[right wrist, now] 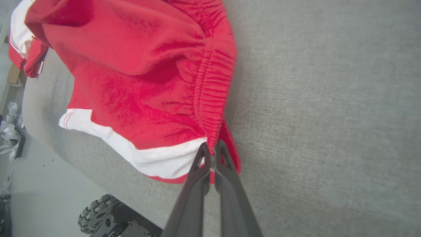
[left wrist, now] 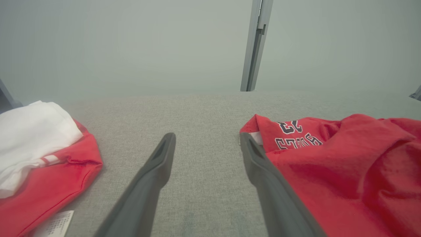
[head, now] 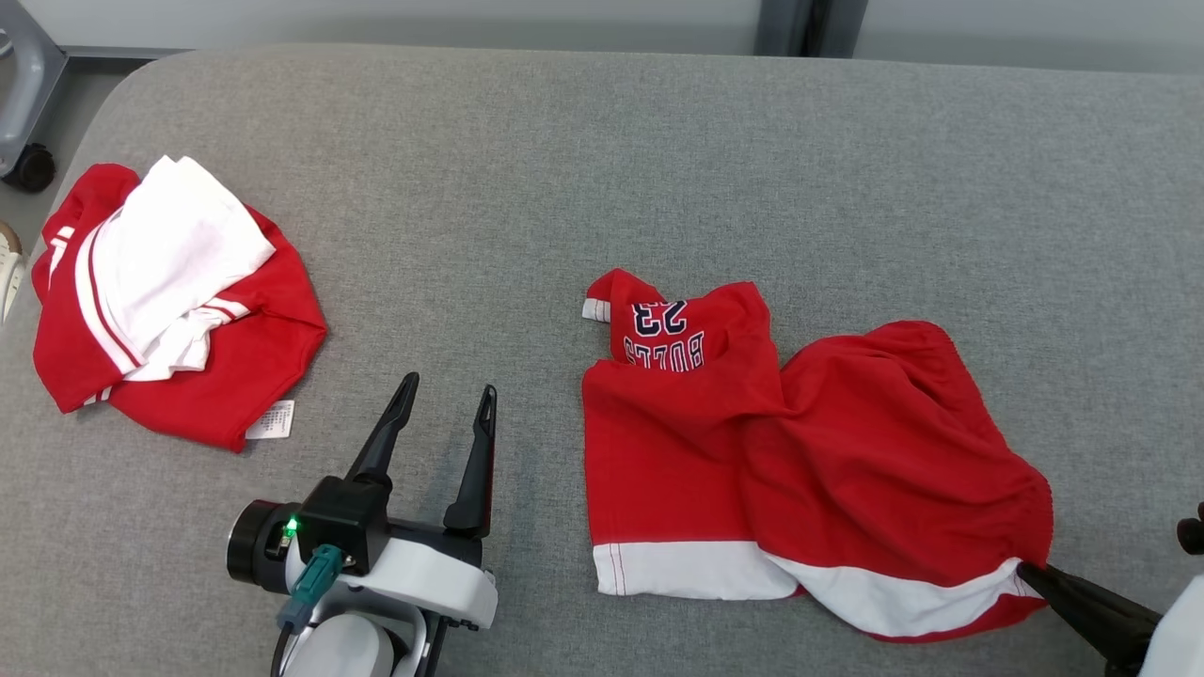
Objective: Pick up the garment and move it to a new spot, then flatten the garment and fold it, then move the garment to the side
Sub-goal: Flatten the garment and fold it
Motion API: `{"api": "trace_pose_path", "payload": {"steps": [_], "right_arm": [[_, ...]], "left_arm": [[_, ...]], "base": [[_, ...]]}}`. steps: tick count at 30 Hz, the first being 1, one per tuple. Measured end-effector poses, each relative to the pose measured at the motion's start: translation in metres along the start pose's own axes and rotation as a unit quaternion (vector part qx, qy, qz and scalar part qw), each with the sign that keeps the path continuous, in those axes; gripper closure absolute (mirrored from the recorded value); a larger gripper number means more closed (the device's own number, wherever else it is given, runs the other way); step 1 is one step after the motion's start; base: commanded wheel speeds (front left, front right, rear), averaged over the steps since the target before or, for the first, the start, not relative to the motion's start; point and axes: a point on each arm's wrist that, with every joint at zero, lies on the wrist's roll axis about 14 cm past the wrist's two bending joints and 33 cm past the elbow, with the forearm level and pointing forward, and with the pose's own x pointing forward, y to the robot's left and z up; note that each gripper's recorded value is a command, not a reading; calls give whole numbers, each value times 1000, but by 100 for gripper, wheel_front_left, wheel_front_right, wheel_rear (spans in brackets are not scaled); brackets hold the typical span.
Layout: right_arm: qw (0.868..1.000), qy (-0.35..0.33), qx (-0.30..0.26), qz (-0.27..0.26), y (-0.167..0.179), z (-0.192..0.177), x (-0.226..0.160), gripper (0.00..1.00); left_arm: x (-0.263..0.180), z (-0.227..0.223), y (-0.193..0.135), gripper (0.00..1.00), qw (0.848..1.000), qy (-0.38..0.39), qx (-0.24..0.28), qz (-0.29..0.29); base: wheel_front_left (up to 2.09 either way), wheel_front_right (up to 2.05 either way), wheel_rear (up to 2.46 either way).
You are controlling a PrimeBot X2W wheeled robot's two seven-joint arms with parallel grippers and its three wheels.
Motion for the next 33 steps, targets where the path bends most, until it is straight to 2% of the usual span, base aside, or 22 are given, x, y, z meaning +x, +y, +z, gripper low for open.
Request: {"api": "trace_pose_path", "payload": {"steps": [5, 12, 16, 20, 23, 26, 30, 33], "right_arm": [[999, -31, 9, -4, 2, 3, 7, 0], [991, -131, -1, -28, -2, 25, -14, 0], [967, -241, -61, -62, -7, 61, -36, 0], [940, -322, -86, -80, 2, 79, -46, 0], [913, -385, -97, -93, 9, 96, -56, 0], [892, -422, -121, -106, 16, 105, -63, 0], [880, -441, -135, -116, 24, 106, -64, 0], [876, -446, -141, -118, 31, 104, -64, 0]], "left_arm": [[0, -1, 1, 0, 1000, 3, 4, -2], [-1, 6, 5, 0, 1000, 3, 12, -4], [0, 17, 7, 0, 1000, -8, 20, -5], [-3, 26, 6, 0, 1000, -15, 26, -6], [-4, 36, 8, 0, 999, -25, 29, -6], [-8, 40, 7, 0, 999, -29, 31, -7], [-15, 43, 10, 0, 999, -30, 35, -2], [-27, 37, 12, 0, 999, -20, 30, 7]], "base": [[0, 0, 0], [0, 0, 0], [0, 0, 0], [0, 0, 0], [0, 0, 0], [0, 0, 0], [0, 0, 0], [0, 0, 0]]}}
